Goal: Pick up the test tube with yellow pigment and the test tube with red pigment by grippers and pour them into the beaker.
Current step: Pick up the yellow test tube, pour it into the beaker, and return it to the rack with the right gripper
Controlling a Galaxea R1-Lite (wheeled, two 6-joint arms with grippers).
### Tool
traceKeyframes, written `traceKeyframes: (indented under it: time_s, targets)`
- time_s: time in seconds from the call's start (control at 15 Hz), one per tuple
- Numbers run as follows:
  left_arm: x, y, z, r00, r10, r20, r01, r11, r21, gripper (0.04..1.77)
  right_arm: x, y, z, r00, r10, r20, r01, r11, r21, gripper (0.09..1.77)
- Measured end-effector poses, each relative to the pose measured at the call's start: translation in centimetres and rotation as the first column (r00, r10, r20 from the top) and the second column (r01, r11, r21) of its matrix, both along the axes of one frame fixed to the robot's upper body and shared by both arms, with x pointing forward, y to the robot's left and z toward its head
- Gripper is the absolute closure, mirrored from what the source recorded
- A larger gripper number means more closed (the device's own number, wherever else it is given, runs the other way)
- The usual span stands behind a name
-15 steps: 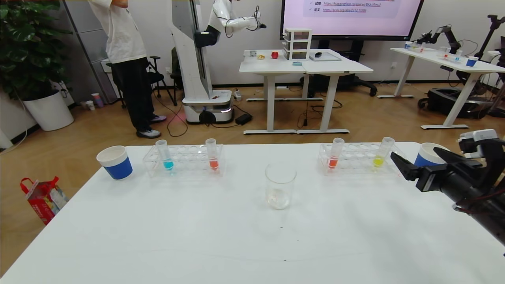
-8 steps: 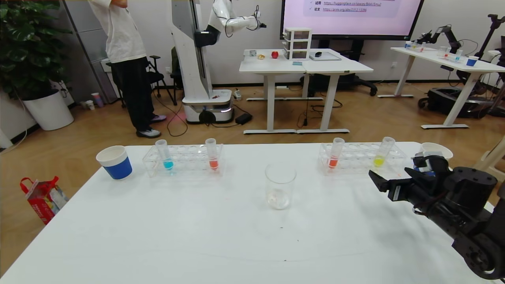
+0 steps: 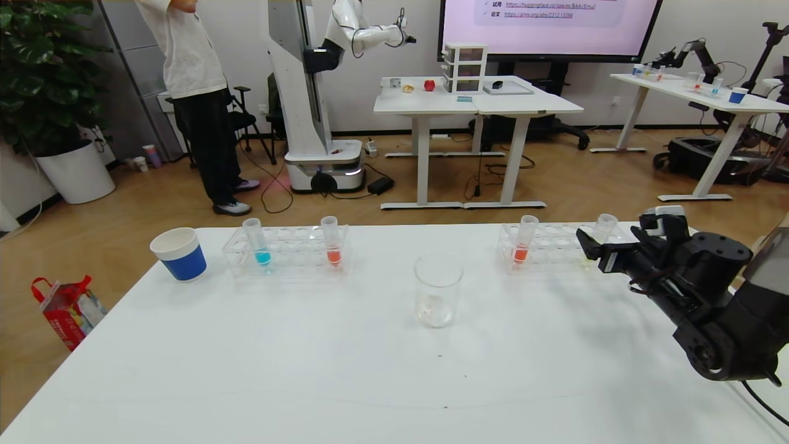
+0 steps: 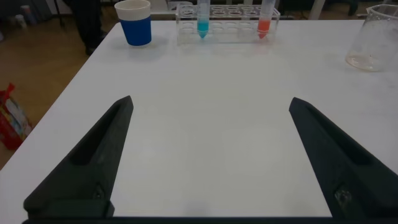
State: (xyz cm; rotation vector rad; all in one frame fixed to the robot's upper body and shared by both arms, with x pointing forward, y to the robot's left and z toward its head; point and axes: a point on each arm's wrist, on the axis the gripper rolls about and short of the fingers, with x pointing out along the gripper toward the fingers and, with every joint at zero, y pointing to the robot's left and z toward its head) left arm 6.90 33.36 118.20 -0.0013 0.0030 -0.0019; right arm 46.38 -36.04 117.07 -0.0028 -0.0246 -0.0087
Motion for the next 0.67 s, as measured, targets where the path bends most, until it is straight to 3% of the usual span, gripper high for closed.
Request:
traceKeyframes:
  time_s: [0.27, 0.67]
  targets:
    - [0.0, 0.0, 0.0, 1.000, 0.000, 0.000, 0.000, 1.000, 0.000, 0.06, 2.8, -0.7, -0.6, 0.998, -0.001, 0.056, 0.001, 1.000, -0.006, 0.12]
    - [0.0, 0.0, 0.0, 1.000, 0.000, 0.000, 0.000, 1.000, 0.000, 0.06, 4.8, -1.0, -1.8, 0.997, -0.003, 0.082, 0.004, 1.000, -0.008, 0.12]
